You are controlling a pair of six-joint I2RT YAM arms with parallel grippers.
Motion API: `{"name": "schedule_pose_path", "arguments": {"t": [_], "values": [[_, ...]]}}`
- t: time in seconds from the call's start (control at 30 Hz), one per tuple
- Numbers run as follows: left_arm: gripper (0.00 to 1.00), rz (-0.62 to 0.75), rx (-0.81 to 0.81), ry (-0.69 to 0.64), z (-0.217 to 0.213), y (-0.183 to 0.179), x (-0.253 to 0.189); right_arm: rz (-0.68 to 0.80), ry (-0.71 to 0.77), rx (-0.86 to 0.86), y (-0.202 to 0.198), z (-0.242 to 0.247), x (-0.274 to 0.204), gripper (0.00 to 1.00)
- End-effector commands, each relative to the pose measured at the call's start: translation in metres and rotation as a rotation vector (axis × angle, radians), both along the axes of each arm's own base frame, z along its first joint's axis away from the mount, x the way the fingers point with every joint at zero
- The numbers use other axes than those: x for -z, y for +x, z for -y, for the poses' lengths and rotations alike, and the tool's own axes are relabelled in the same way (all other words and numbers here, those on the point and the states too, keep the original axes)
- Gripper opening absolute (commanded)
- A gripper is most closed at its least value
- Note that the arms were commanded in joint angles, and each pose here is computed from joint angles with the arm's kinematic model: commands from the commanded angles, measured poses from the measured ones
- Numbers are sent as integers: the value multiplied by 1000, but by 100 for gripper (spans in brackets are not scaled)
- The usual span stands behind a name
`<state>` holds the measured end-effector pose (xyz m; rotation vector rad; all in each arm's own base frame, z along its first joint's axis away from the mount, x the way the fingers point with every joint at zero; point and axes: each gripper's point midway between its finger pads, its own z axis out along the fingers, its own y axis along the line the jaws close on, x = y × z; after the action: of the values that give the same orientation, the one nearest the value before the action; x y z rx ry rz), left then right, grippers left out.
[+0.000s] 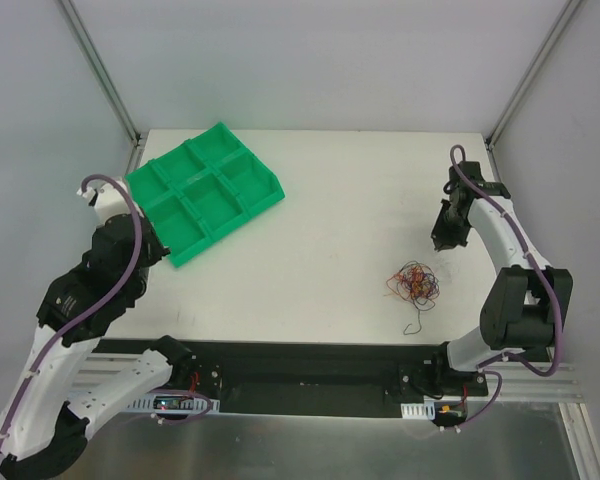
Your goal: Untangle the cables
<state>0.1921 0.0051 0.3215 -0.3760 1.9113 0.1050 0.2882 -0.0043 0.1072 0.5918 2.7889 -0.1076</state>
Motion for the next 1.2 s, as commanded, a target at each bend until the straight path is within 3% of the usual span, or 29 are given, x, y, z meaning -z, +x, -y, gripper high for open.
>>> {"name": "schedule_pose_path", "arguments": {"t": [0.0,0.4,0.7,0.77,0.9,0.93,1.07,1.17], "values": [[0,8,170,-70,42,21,-20,79,154,-132,20,-35,-23,0],[0,137,209,-38,65,64,-100,48,237,-216,0,-57,-14,0],[0,121,337,-199,115,86,-101,16,215,-260,-11,-60,-10,6],[0,87,392,-263,131,81,-92,5,210,-268,-12,-62,-10,15],[0,-55,586,-377,173,62,-56,6,188,-343,-14,-73,-12,51],[0,-90,613,-403,178,56,-46,9,176,-367,-14,-77,-13,56],[0,-226,758,-455,200,29,-10,41,151,-476,-11,-107,-22,66],[0,-303,884,-515,217,9,0,84,221,-563,-8,-146,-33,68]]}}
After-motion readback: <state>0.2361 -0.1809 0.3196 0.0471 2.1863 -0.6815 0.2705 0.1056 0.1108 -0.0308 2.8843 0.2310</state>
